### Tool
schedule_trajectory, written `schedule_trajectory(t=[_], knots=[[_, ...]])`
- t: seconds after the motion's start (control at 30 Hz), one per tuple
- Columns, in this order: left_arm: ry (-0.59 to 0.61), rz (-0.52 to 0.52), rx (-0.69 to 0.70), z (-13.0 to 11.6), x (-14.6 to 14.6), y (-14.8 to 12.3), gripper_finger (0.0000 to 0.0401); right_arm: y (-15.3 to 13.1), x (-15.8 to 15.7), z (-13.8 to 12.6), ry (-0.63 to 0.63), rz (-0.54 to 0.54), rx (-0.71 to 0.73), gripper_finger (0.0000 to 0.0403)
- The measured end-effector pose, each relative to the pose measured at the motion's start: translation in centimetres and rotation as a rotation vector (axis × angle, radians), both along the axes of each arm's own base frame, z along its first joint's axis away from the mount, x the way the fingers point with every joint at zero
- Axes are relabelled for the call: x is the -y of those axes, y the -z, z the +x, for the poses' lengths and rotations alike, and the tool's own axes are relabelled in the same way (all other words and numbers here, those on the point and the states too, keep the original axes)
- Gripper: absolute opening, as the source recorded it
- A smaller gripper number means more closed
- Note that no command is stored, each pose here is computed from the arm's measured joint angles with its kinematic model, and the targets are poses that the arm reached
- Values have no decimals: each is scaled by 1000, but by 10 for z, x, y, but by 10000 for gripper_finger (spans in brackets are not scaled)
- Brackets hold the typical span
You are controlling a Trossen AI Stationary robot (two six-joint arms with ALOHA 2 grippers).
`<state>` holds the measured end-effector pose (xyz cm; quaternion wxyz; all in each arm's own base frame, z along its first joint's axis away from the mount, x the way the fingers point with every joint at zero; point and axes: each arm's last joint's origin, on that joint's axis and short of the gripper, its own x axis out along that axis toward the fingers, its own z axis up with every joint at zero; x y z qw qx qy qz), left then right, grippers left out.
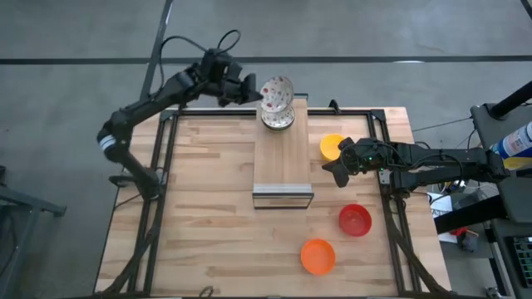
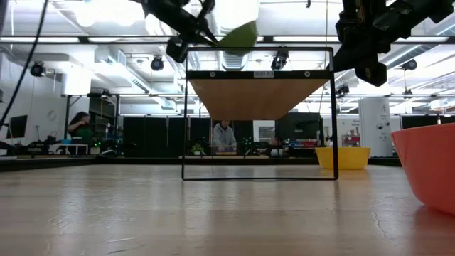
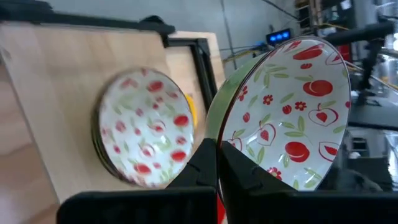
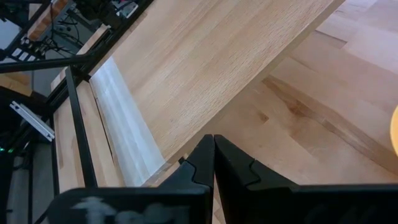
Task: Pick & Place Mini bowls
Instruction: Stack the white patterned bowl on top of the white patterned bowl on the shelf
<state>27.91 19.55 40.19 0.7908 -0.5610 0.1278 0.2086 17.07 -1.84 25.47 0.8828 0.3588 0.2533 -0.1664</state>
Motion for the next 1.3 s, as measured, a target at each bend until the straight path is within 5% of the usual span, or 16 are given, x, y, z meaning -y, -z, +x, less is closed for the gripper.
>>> schedule_trajectory(t=[0.4,1.3], knots=[[53,-99,-166,21,-38,15,0,0,0,0,-9,-13,-2,9],[76,-101,-350,31,-37,36,0,0,0,0,-29,-44,-7,9]])
